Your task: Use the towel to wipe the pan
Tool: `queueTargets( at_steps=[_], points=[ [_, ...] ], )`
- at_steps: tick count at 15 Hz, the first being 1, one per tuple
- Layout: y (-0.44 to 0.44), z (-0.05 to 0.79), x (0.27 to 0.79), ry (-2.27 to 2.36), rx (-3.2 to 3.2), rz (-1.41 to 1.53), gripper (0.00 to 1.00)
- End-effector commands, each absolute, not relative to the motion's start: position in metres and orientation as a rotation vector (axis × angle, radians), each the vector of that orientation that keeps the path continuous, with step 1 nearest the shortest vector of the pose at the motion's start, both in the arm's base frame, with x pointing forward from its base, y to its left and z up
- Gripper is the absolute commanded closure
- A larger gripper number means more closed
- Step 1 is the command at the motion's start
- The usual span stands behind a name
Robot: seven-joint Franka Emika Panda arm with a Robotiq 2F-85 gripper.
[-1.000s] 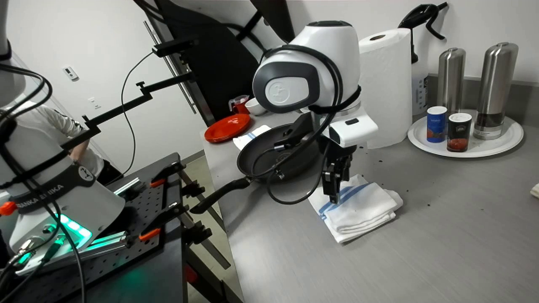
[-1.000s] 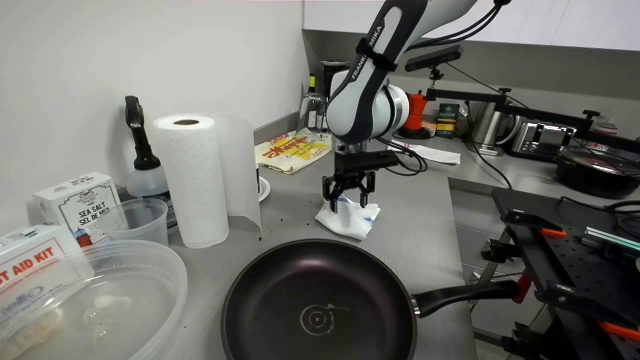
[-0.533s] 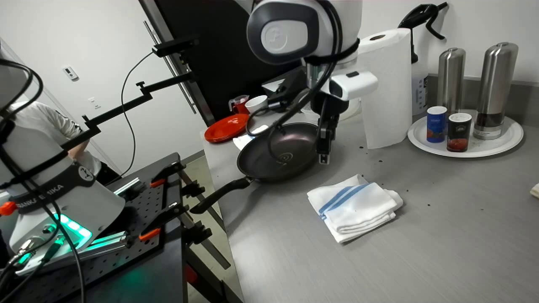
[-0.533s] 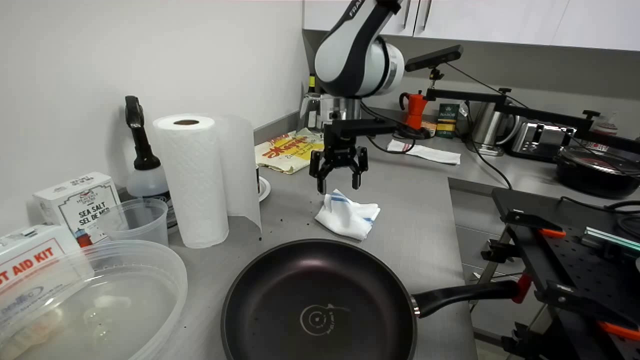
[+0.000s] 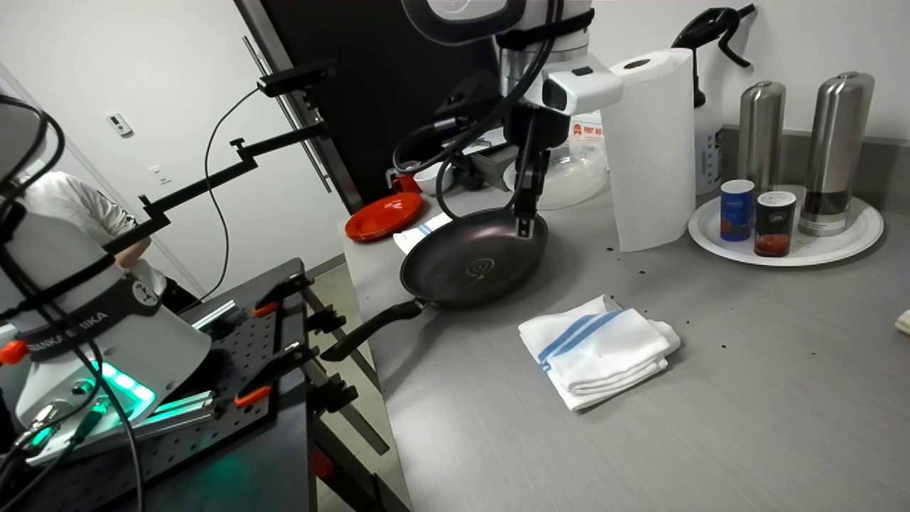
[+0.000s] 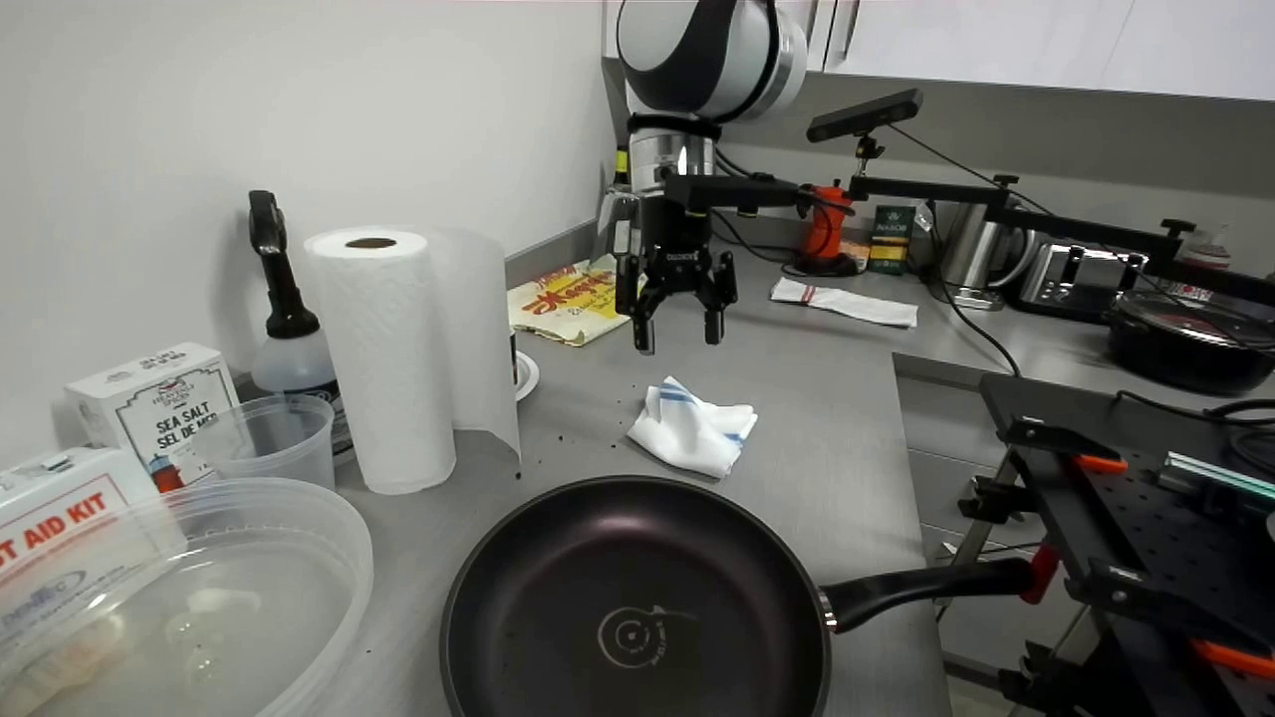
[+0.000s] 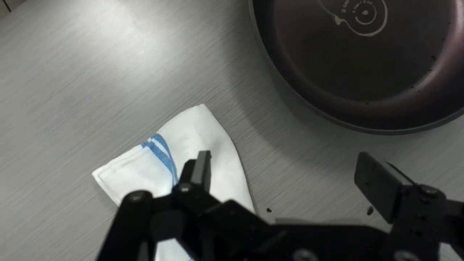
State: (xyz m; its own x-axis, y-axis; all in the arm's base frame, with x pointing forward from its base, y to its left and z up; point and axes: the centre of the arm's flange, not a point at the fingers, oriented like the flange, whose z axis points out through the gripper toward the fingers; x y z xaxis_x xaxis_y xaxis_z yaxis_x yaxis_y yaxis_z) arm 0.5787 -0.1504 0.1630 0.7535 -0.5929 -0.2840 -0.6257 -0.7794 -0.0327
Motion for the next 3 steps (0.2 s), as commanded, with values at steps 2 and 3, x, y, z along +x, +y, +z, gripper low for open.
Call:
queueTargets(
  at_steps=[2, 3],
  points=[
    [-0.1517, 0.1588, 0.5773, 0.990, -2.822, 0.402, 0.00],
    [-0.1511, 0.1589, 0.5776, 0.988, -2.823, 0.402, 0.00]
  ],
)
